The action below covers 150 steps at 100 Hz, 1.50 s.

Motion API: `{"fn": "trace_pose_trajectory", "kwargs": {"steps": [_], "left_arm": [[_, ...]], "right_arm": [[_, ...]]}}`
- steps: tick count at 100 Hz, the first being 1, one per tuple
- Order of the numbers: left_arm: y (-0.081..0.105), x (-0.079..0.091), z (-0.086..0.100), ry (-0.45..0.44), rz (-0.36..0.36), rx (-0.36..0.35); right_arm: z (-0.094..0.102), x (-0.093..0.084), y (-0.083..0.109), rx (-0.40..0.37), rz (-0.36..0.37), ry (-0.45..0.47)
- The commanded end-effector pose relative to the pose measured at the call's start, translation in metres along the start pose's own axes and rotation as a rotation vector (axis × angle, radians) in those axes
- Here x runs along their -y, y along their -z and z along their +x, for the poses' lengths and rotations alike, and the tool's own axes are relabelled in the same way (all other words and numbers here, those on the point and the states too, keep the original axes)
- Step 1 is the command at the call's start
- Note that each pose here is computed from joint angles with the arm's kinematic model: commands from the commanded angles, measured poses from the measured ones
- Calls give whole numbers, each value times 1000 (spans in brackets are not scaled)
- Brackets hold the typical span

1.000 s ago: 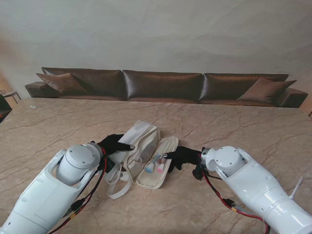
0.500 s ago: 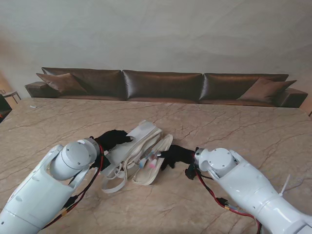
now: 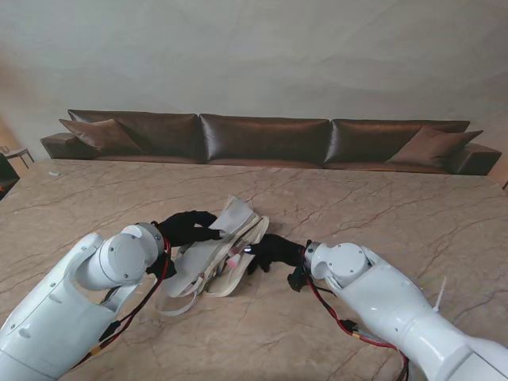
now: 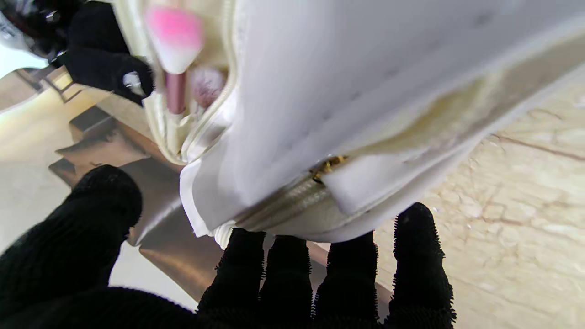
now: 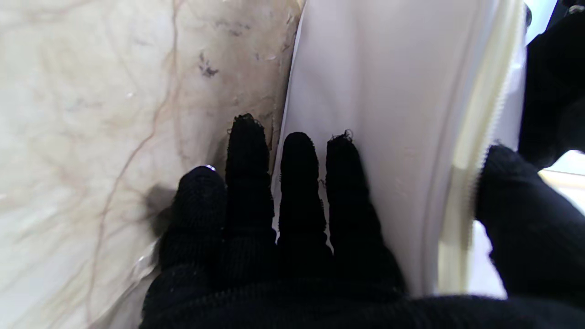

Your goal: Pack the cosmetics bag

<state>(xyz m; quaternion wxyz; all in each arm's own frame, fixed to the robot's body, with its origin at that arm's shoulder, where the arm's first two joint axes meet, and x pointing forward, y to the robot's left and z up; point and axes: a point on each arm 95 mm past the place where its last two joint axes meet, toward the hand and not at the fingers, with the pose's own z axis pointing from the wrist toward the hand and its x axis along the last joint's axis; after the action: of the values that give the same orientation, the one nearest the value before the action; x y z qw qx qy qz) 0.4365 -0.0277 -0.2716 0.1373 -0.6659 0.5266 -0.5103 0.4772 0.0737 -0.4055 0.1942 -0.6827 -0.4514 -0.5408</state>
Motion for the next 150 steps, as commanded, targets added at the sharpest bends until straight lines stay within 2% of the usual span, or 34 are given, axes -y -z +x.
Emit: {"fn": "trace_pose_trajectory", "kwargs": {"steps": [1, 22, 39, 55, 67, 79, 116, 150], "left_arm": [[-1, -3, 3, -14, 0, 4], [-6, -5, 0, -102, 15, 60], [-12, -7, -1, -88, 8, 90], [-19, -10, -4, 43, -18, 124], [-22, -9, -5, 191, -55, 141], [-24, -6, -9, 297, -86, 157], [-28, 0, -16, 626, -173, 160], [-29, -2, -18, 692, -224, 144]], "right_arm": [[9, 11, -11, -28, 25, 2], [11, 14, -15, -40, 17, 1], [12, 12, -14, -40, 10, 9], [12, 12, -14, -45, -1, 14], [12, 12, -12, -36, -3, 42], [14, 11, -10, -22, -4, 55], [17, 10, 0, 22, -40, 68], [23, 12, -4, 65, -96, 100]]}}
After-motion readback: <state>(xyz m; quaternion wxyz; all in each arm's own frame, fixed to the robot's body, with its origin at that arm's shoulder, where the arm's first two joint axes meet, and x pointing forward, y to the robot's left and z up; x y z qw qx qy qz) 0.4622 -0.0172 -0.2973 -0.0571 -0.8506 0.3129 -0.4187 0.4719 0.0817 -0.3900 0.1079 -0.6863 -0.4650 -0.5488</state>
